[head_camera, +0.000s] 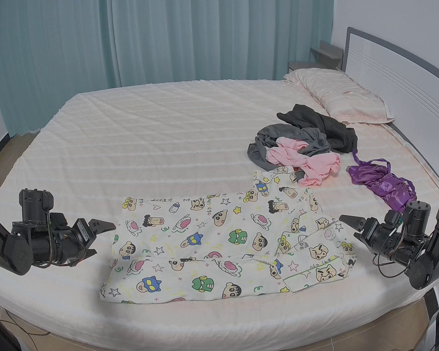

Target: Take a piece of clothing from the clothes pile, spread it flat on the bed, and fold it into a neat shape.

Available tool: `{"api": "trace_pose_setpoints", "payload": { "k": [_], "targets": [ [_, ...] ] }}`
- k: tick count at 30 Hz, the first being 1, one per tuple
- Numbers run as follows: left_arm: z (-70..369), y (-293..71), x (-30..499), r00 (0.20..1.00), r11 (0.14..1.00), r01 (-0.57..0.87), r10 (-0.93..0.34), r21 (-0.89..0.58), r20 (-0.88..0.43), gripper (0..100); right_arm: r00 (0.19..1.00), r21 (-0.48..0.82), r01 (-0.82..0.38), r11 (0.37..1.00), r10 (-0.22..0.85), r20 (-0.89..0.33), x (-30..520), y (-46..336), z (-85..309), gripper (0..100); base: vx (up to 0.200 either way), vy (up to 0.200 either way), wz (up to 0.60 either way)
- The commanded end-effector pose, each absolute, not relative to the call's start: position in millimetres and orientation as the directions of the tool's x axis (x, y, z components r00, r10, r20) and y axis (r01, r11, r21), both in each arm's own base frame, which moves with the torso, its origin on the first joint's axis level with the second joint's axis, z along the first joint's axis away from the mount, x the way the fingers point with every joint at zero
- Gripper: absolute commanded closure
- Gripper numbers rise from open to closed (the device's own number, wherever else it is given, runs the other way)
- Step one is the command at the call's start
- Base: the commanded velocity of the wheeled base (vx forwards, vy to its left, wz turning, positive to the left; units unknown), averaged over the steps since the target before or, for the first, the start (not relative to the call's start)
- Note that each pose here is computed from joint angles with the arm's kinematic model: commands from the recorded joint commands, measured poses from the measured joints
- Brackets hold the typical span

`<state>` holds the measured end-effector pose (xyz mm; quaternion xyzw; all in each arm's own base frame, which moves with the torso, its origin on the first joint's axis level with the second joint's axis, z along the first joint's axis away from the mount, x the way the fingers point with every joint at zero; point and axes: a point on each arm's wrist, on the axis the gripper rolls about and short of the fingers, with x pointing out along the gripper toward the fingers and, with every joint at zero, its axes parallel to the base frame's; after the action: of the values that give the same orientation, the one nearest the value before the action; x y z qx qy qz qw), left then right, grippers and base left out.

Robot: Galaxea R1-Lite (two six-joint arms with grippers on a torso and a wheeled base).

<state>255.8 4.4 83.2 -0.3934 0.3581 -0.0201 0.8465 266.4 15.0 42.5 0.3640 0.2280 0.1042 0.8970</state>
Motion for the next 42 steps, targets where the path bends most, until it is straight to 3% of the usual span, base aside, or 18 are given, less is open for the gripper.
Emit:
{"api": "trace_pose_setpoints", "payload": {
  "k": [1, 33, 42],
  "targets": [
    [80, 4, 248, 0.733, 0.687, -0.26, -0.317, -0.679, -0.602, 0, 0.863, 0.703, -0.013, 0.712, 0.363, -0.352, 262, 18, 39, 0, 0.2, 0.0, 0.0],
    [74, -10, 241, 0.695, 0.664, -0.285, -0.354, -0.691, -0.626, 0, 0.854, 0.701, -0.023, 0.713, 0.379, -0.356, 264, 23, 36, 0, 0.0, -0.019, 0.0],
    [82, -1, 291, 0.761, 0.675, -0.261, -0.296, -0.69, -0.578, 0, 0.853, 0.697, -0.035, 0.716, 0.385, -0.352, 263, 27, 38, 0, 0.0, 0.0, 0.0]
  ]
}}
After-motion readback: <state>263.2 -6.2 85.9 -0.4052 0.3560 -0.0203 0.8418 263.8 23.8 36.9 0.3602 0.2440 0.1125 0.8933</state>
